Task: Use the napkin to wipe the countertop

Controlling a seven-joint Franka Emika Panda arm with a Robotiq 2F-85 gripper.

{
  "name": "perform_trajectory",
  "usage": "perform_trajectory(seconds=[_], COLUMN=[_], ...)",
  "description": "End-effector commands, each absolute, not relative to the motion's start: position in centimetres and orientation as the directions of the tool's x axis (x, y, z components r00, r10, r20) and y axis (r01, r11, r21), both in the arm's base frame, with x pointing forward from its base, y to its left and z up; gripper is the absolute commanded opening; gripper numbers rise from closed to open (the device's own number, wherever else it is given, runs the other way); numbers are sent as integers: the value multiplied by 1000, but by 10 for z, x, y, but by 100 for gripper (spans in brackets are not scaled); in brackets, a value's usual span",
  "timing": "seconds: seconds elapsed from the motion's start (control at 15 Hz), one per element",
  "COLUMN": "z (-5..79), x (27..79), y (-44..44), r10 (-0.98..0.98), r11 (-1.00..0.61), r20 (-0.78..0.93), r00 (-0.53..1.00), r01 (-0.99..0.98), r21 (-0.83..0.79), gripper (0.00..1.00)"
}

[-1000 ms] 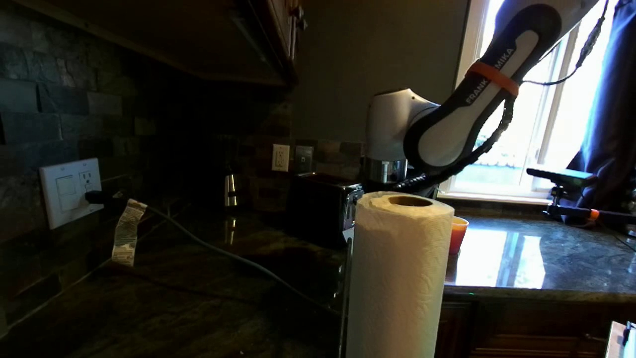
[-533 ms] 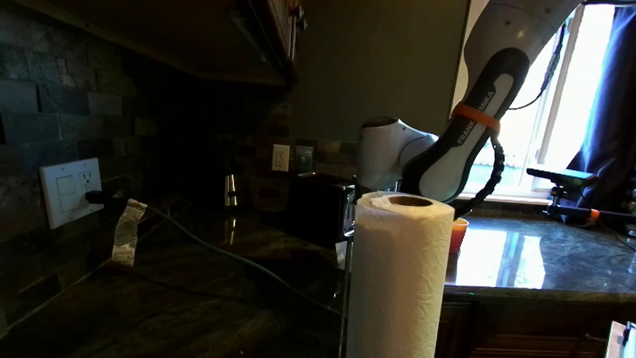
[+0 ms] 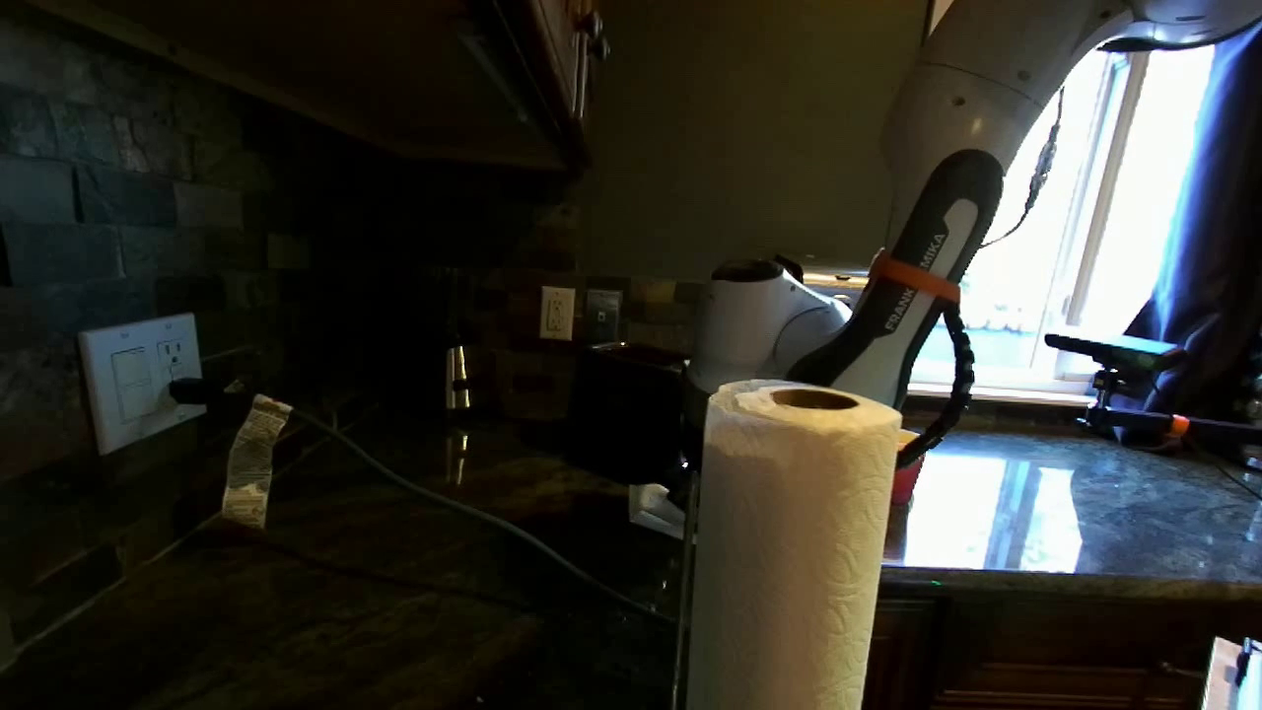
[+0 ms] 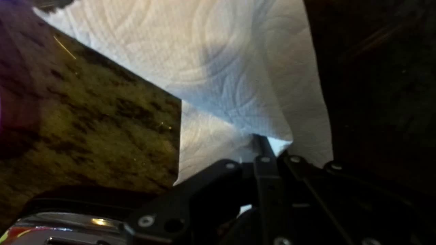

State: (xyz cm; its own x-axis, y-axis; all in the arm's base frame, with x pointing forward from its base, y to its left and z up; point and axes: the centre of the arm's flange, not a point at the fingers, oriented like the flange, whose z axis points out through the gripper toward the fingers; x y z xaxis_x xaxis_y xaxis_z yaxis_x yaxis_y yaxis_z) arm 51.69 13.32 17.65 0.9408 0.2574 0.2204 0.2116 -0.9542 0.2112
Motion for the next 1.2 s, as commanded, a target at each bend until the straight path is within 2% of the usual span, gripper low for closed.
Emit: perform_trajectory(seconds=[0.0,0.47,0.67,1.13], z=[149,147,148,157], x=[532,531,525,512], y=[149,184,182,162], r10=[282,308,302,230], r11=[-956,-938,-941,-973], r20=[272,335,313,198], r00=[920,891,900,953], r01=[245,343,334,218], r21=[162,-49,-54,81], gripper=[1,1,1,1])
